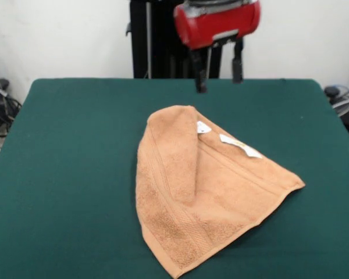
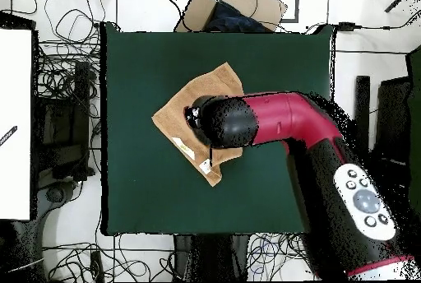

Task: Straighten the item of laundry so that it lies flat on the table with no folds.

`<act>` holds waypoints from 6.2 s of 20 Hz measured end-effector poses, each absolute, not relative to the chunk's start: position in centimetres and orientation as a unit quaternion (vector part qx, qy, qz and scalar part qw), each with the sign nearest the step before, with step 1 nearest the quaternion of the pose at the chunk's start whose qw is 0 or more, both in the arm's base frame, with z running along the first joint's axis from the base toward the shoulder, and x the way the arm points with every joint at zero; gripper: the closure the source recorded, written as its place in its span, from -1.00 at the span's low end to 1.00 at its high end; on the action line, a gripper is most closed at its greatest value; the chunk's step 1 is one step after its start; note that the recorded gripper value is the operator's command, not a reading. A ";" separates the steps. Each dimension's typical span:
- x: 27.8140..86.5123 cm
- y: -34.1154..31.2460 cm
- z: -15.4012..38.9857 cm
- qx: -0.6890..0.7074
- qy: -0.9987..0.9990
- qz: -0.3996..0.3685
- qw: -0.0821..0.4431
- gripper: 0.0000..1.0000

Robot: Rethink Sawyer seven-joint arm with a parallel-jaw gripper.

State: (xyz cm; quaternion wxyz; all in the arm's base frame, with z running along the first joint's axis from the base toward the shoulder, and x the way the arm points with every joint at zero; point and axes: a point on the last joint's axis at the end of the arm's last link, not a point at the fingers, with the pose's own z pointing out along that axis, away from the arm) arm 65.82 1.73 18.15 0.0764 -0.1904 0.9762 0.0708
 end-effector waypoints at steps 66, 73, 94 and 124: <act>50.9 12.8 -4.6 -0.121 0.986 0.086 0.076 -1.00; 50.4 12.9 -5.1 -0.116 0.985 0.086 0.095 -1.00; 51.7 11.6 2.4 -0.081 0.990 0.069 0.093 -1.00; 57.7 13.1 6.4 -0.061 0.991 0.074 0.088 -1.00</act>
